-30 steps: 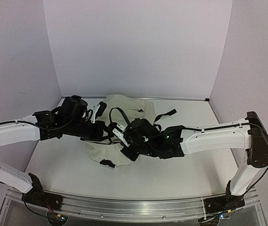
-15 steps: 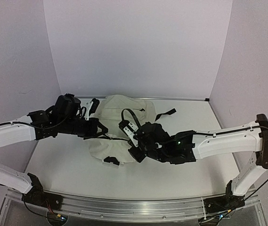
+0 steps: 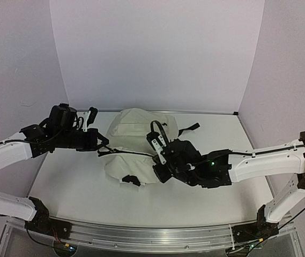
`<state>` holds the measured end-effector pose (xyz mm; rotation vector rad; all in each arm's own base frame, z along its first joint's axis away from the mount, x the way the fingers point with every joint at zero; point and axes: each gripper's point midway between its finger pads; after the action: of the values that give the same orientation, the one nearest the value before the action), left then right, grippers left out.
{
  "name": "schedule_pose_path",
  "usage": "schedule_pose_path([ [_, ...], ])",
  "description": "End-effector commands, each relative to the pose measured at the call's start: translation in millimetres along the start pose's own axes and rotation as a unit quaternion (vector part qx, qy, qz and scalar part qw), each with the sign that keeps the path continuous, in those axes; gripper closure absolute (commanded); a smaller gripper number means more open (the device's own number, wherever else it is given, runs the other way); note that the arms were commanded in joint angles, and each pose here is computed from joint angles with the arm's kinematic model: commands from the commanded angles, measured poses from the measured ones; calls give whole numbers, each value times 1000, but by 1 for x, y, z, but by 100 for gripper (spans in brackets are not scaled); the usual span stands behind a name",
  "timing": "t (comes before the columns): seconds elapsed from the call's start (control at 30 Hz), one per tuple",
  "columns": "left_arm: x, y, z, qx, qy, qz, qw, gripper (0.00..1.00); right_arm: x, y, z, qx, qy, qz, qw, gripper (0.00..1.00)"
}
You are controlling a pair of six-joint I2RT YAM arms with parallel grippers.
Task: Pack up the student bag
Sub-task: Zip the student bag at the center of the board.
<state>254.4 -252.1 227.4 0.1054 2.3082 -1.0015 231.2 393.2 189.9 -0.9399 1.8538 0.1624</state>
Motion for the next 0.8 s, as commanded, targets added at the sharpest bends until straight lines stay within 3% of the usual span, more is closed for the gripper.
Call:
schedule_pose_path([
  [0.0, -38, 16, -15, -1, -68, -5, 998, 100, 18, -37, -16, 73, 24, 22, 997, 100],
  [0.4, -51, 82, -16, -27, -80, -61, 995, 100, 31, -56, -16, 95, 43, 46, 993, 100],
  [0.47, -48, 77, -12, -11, -63, -58, 996, 100, 25, -55, -18, 83, 40, 50, 994, 100],
  [0.57, -39, 49, -6, 73, -23, -47, 996, 100, 8, -38, -18, 31, 33, 48, 998, 100],
  [0.6, -35, 40, -6, 103, -11, -43, 994, 100, 1, -29, -18, 6, 30, 46, 998, 97],
  [0.7, -22, 20, -8, 163, 17, -33, 986, 100, -20, -13, -13, -33, 24, 37, 998, 63],
  [0.77, -14, 14, -9, 180, 30, -30, 983, 100, -36, -3, -9, -53, 15, 31, 998, 48],
])
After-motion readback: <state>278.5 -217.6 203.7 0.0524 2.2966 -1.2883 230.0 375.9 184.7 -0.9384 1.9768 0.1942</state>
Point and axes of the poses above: each gripper's point midway between its finger pads, its own z axis out along the fingers, its own y axis along the line the jaws close on, x = y × z, and after that the axes turned 9 degrees about -z, right-handed
